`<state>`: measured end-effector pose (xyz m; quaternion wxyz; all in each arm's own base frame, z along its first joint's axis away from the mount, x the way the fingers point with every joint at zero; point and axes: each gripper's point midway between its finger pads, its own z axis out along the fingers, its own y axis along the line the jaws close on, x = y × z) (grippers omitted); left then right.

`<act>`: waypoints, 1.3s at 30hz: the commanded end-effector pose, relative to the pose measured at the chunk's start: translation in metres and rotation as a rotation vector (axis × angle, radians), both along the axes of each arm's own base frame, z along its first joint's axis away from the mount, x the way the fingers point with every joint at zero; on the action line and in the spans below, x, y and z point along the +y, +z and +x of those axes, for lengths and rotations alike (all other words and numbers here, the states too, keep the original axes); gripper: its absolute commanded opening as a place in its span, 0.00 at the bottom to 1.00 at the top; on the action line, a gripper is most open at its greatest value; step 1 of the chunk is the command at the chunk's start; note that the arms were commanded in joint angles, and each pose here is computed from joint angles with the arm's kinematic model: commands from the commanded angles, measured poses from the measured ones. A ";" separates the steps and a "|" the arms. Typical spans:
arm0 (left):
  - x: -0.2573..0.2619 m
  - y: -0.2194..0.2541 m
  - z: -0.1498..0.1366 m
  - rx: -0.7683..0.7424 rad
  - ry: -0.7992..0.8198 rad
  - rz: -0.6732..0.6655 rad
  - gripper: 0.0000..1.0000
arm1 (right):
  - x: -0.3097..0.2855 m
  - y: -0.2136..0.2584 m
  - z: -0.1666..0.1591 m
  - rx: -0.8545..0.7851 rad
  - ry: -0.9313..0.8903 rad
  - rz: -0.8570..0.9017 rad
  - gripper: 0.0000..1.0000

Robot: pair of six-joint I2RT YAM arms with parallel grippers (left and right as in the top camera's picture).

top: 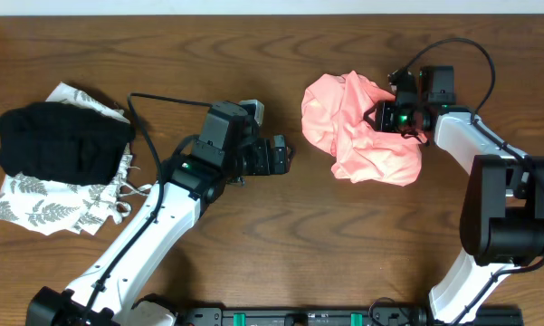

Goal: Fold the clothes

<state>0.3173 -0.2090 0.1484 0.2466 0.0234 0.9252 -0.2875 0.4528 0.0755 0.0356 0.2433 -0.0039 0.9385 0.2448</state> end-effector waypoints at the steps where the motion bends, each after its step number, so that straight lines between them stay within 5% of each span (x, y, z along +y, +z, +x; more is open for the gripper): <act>1: 0.002 0.007 0.005 -0.027 0.009 0.005 0.98 | 0.011 0.012 0.004 -0.042 0.057 0.064 0.31; 7: 0.003 0.005 0.005 -0.020 0.012 0.011 0.98 | 0.010 0.020 0.002 -0.045 0.056 0.070 0.01; 15: 0.003 0.004 0.005 -0.020 0.012 0.011 0.98 | -0.030 0.078 -0.007 -0.103 -0.057 -0.021 0.01; 26: 0.002 0.005 0.006 -0.025 0.012 0.009 0.98 | -0.134 0.210 -0.069 -0.266 -0.312 -0.300 0.01; 39: -0.023 0.009 -0.003 -0.022 -0.076 -0.054 0.98 | -0.157 0.206 -0.087 -0.208 -0.394 -0.308 0.01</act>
